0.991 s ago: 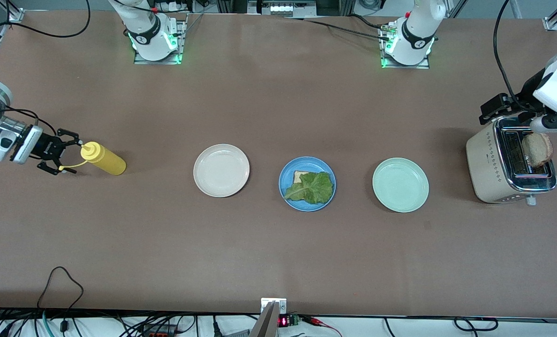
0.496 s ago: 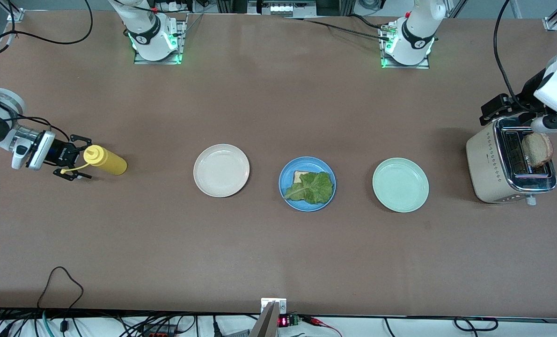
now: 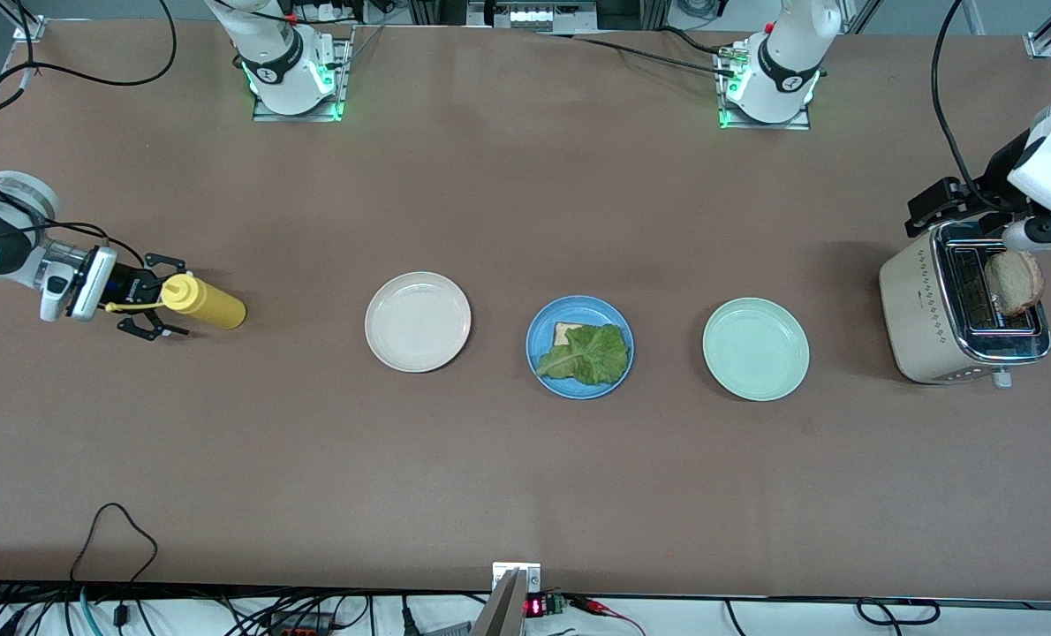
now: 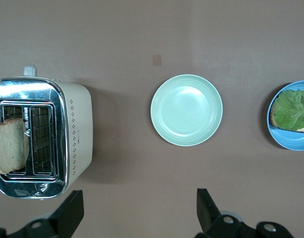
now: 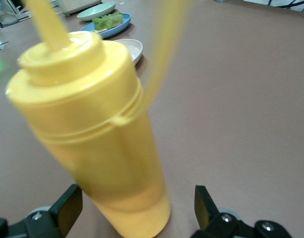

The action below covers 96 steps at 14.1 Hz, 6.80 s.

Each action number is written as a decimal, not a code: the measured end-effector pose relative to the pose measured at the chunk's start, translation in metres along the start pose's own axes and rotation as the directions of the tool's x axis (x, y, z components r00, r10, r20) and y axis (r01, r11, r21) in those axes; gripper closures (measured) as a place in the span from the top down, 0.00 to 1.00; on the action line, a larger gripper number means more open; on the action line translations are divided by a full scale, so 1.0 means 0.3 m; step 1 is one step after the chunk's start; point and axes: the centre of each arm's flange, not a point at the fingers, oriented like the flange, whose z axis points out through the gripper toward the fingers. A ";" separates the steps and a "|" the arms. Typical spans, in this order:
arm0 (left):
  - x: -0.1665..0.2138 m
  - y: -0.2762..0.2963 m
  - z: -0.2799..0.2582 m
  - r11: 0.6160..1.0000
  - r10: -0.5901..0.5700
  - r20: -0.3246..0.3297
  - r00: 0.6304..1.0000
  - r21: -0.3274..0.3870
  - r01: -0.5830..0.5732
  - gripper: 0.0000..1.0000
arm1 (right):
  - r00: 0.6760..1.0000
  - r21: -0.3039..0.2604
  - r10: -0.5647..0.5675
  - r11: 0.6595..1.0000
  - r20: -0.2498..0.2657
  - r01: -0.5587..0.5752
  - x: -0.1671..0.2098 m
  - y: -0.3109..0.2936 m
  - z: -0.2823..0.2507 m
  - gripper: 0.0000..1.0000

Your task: Make sandwich in blue plate with both arms

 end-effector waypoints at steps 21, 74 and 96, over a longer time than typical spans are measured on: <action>0.001 0.000 -0.001 1.000 0.000 -0.004 1.000 0.000 0.000 1.00 | 0.984 -0.067 -0.041 0.996 0.173 0.054 0.507 0.042 0.165 0.63; -0.070 0.022 -0.033 1.000 0.012 -0.063 0.998 0.003 -0.012 1.00 | 0.861 -0.051 -0.077 0.992 0.503 0.119 0.888 -0.161 -0.043 0.57; 0.090 -0.203 0.095 0.996 -0.094 -0.003 0.996 -0.003 0.094 1.00 | 0.988 0.087 -0.149 0.985 0.033 0.146 0.079 0.002 0.028 0.53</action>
